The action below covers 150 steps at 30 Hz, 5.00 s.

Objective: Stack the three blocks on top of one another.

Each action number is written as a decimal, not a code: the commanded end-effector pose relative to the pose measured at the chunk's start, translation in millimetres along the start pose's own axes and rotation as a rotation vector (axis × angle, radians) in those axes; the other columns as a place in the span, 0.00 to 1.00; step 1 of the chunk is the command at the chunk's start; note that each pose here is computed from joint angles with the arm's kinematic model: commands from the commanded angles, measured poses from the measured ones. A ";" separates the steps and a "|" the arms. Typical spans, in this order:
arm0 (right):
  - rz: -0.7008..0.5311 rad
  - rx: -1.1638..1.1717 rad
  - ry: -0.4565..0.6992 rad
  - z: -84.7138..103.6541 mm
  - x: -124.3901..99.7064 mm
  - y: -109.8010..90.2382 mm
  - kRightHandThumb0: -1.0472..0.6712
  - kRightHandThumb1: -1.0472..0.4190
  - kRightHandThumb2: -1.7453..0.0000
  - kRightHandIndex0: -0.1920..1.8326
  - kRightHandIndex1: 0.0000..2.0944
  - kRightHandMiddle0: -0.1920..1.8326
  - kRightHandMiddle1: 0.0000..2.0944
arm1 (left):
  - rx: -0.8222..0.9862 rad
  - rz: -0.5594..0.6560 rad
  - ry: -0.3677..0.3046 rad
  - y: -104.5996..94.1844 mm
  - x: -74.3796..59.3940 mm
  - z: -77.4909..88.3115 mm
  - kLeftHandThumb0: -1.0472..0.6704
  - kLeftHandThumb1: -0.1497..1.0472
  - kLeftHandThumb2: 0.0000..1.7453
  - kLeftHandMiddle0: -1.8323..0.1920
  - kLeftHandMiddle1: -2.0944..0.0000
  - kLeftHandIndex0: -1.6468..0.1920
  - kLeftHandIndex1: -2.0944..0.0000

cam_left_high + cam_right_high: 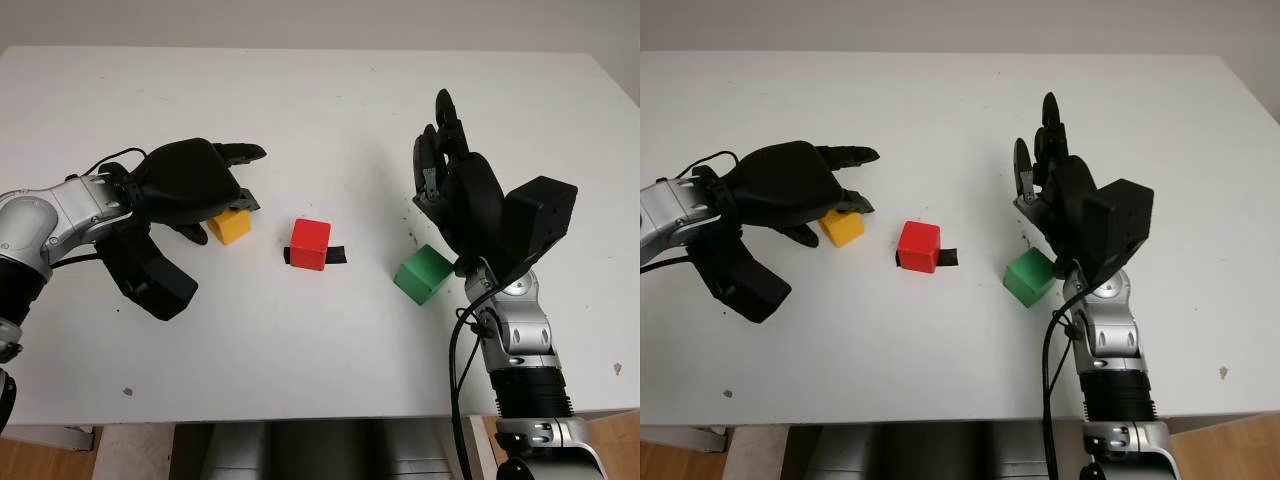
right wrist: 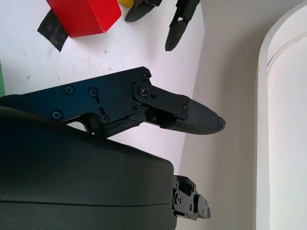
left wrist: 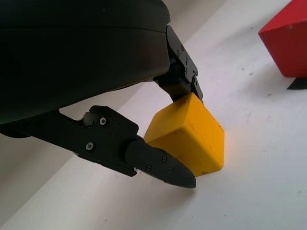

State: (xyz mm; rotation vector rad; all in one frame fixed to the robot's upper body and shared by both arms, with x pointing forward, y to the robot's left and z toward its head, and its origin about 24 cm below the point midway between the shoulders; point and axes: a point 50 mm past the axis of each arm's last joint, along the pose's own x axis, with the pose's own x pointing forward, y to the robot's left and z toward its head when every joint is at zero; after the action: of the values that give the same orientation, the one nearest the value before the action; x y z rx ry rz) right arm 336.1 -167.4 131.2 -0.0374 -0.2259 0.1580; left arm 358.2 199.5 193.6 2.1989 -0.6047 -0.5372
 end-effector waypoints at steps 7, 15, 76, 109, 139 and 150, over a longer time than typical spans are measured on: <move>0.003 -0.012 -0.020 2.8 -2.1 -3.3 0.28 0.00 0.61 0.00 0.00 0.00 0.00 | 0.039 0.040 0.012 8.3 4.6 -5.5 0.35 0.92 0.03 0.79 0.97 0.64 0.49; 0.004 -0.007 -0.018 2.3 -1.8 -2.6 0.28 0.00 0.61 0.00 0.00 0.00 0.00 | 0.056 0.054 0.019 9.2 3.1 -7.4 0.39 0.88 0.03 0.76 0.97 0.58 0.58; -0.026 -0.036 0.002 1.6 -0.8 2.6 0.27 0.00 0.64 0.00 0.00 0.00 0.00 | -1.647 0.228 -0.041 28.6 10.0 9.2 0.33 0.95 0.03 0.78 0.97 0.71 0.23; -0.036 -0.030 0.007 -0.7 -1.7 4.2 0.27 0.00 0.64 0.00 0.00 0.00 0.00 | -1.331 0.143 -0.011 40.5 24.1 8.6 0.33 0.98 0.03 0.77 0.97 0.76 0.20; -0.043 -0.022 0.014 -0.7 -1.7 6.6 0.26 0.00 0.65 0.00 0.00 0.00 0.00 | -1.387 0.123 -0.046 40.9 26.0 9.9 0.33 0.97 0.03 0.77 0.97 0.74 0.20; -0.032 -0.018 0.011 -0.3 -0.1 7.7 0.26 0.00 0.64 0.00 0.00 0.00 0.00 | -1.377 0.102 -0.036 41.8 25.8 10.9 0.33 0.97 0.03 0.78 0.97 0.75 0.18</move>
State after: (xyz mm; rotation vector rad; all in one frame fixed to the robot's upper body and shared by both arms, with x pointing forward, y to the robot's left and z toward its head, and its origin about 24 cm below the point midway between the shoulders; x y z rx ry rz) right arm 335.5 -161.7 128.0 -0.0554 -0.2030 0.1194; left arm 363.1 159.5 201.5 0.8300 -0.1562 -0.6473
